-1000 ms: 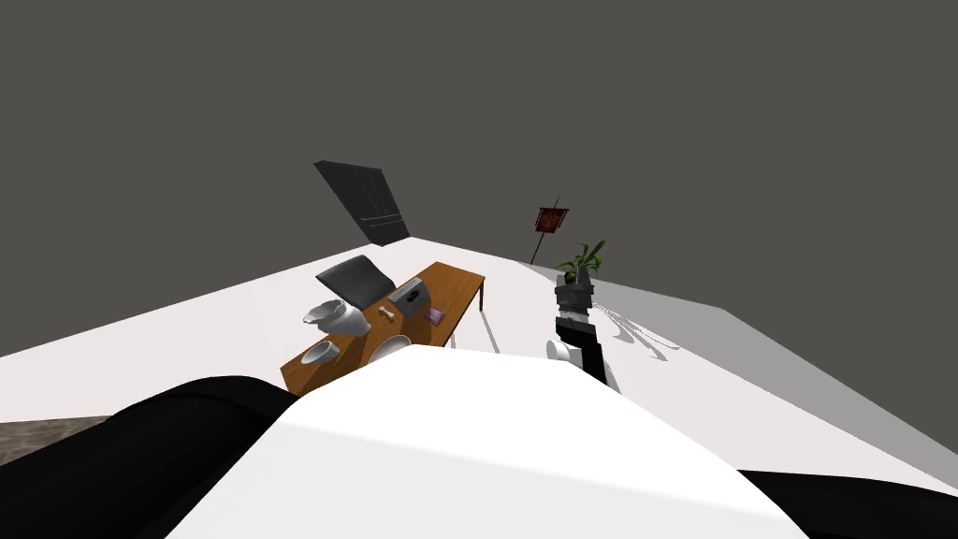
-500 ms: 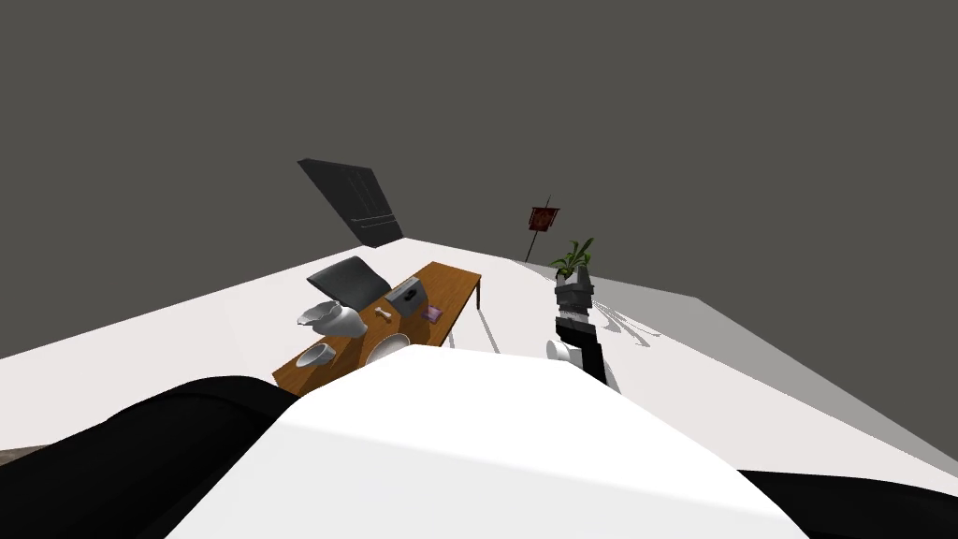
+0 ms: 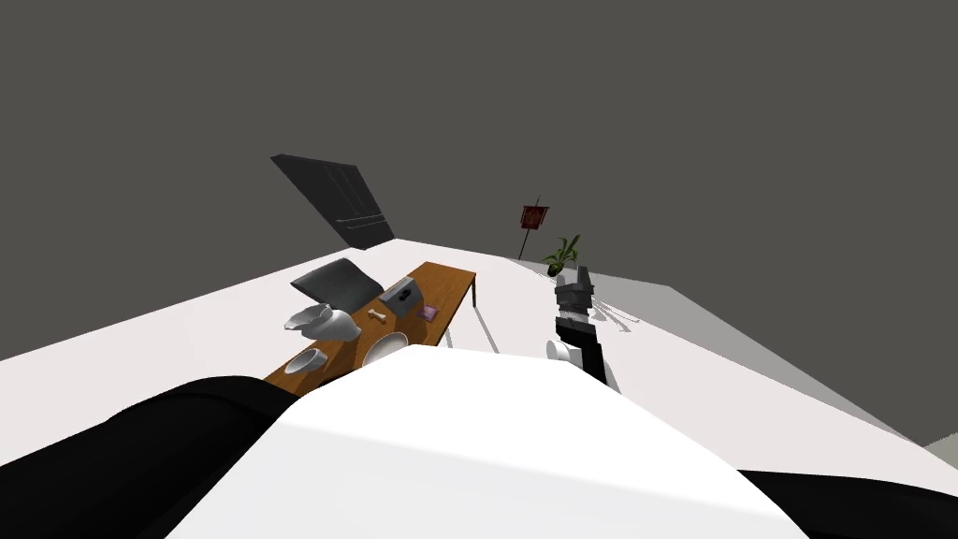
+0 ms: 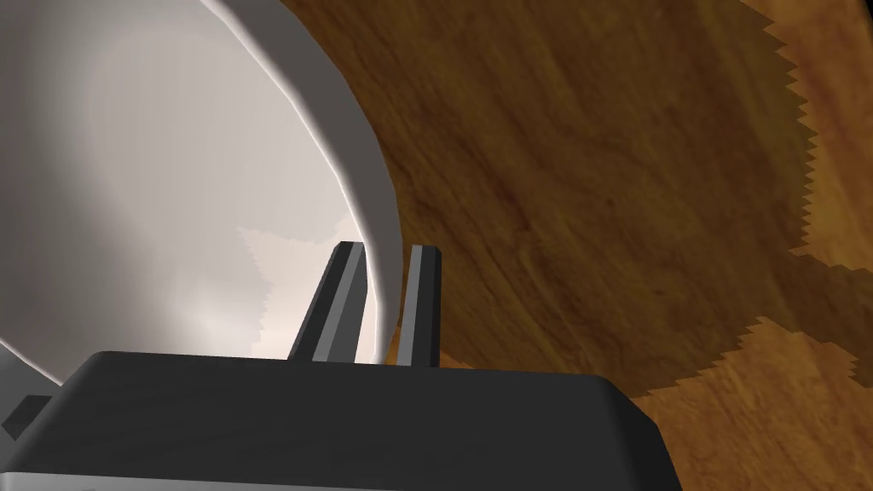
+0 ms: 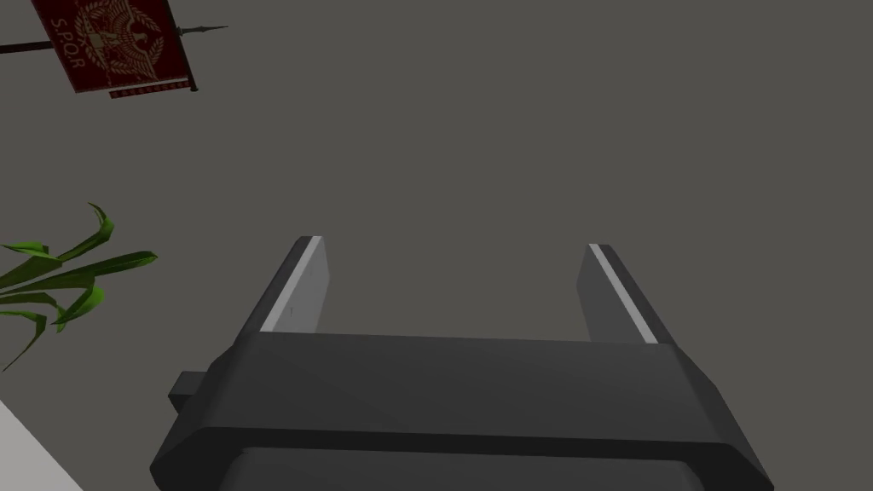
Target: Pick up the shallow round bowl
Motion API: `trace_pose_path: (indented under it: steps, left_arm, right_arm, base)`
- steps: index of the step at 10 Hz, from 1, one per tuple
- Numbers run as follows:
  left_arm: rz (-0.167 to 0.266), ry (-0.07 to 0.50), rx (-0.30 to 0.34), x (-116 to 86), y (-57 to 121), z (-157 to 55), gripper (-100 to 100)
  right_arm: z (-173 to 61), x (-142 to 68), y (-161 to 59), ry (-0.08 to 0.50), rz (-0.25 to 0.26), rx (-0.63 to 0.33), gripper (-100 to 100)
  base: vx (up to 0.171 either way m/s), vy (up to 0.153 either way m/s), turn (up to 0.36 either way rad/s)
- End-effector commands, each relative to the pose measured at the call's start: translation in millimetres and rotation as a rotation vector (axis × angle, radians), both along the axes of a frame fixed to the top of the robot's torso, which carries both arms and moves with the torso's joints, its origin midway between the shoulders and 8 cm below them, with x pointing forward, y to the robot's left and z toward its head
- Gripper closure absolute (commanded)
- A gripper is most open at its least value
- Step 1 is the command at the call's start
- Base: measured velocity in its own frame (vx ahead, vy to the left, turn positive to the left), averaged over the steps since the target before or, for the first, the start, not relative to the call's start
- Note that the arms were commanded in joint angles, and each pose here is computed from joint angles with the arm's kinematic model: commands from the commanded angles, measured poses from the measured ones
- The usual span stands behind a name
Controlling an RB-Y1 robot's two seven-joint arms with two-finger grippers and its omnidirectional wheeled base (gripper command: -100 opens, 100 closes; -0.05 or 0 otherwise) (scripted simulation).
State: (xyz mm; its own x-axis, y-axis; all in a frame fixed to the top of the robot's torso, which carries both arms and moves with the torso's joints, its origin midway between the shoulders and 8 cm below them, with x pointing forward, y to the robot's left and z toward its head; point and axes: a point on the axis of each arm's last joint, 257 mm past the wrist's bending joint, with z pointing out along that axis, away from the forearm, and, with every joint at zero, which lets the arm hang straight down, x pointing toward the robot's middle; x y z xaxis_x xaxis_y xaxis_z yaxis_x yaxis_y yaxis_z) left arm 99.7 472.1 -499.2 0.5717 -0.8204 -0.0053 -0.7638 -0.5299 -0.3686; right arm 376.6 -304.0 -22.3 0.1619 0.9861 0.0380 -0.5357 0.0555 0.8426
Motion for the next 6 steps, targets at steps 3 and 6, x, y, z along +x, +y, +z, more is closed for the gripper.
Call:
trace_pose_path:
  steps: [3,6]
  left_arm:
    - [0.039,-0.004,0.000,3.5,3.5,3.3,100]
    - [0.051,-0.007,-0.005,3.2,3.2,3.1,0]
  right_arm:
    - [-0.1,0.0,-0.1,0.000,0.000,0.000,0]
    - [-0.1,-0.1,-0.1,0.000,0.000,0.000,0]
  base:
    - [-0.047,-0.003,-0.065]
    - [-0.024,-0.004,-0.039]
